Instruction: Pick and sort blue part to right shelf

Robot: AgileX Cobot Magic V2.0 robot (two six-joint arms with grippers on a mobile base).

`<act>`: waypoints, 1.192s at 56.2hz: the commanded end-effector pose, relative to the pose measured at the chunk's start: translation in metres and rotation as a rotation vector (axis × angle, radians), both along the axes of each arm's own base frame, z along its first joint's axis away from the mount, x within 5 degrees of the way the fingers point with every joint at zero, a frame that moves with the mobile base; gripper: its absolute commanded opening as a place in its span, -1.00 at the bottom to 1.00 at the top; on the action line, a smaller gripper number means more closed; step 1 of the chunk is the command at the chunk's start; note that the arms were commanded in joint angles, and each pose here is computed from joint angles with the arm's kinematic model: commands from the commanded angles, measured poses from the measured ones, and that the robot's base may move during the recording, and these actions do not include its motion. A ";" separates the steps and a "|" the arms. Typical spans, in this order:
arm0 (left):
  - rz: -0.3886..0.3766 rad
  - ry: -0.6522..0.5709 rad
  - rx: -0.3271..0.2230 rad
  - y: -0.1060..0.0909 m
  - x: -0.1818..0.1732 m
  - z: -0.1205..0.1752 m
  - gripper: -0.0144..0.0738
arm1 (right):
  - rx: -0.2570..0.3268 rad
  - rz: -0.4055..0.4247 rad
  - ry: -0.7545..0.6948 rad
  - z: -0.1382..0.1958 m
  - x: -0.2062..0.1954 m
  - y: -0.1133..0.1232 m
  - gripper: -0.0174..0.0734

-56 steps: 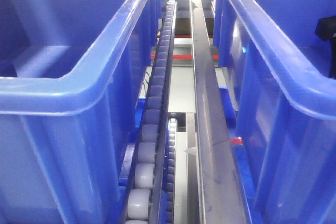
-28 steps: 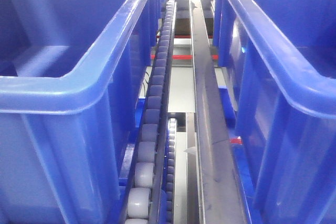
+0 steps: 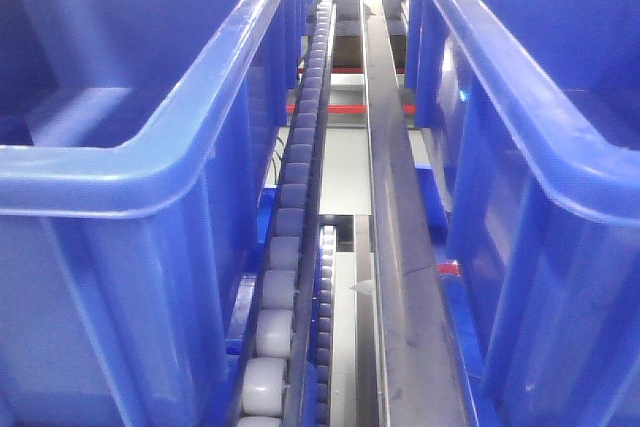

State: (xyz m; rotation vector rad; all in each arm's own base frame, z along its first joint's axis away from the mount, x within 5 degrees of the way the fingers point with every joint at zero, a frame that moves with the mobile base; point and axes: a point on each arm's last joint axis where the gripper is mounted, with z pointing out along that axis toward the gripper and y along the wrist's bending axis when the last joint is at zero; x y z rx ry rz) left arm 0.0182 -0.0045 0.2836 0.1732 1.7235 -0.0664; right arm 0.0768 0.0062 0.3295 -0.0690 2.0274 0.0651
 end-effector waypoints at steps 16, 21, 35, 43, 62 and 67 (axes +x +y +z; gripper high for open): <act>0.002 -0.121 -0.026 0.000 -0.002 0.016 -0.39 | 0.036 0.008 -0.407 -0.002 -0.062 -0.010 -0.53; 0.001 -0.115 -0.025 0.000 -0.002 0.016 -0.39 | 0.043 0.011 -0.459 -0.008 -0.067 -0.010 -0.53; 0.001 -0.115 -0.025 0.000 -0.002 0.016 -0.39 | 0.039 0.012 -0.436 -0.019 -0.064 -0.010 -0.53; 0.001 -0.115 -0.025 0.000 -0.002 0.016 -0.39 | 0.038 0.011 -0.425 -0.020 -0.063 -0.010 -0.53; 0.004 -0.109 -0.025 0.000 0.005 0.003 -0.39 | 0.038 0.011 -0.426 -0.020 -0.063 -0.010 -0.53; 0.021 -0.206 -0.043 0.000 0.013 -0.008 -0.39 | 0.038 0.011 -0.426 -0.020 -0.063 -0.010 -0.53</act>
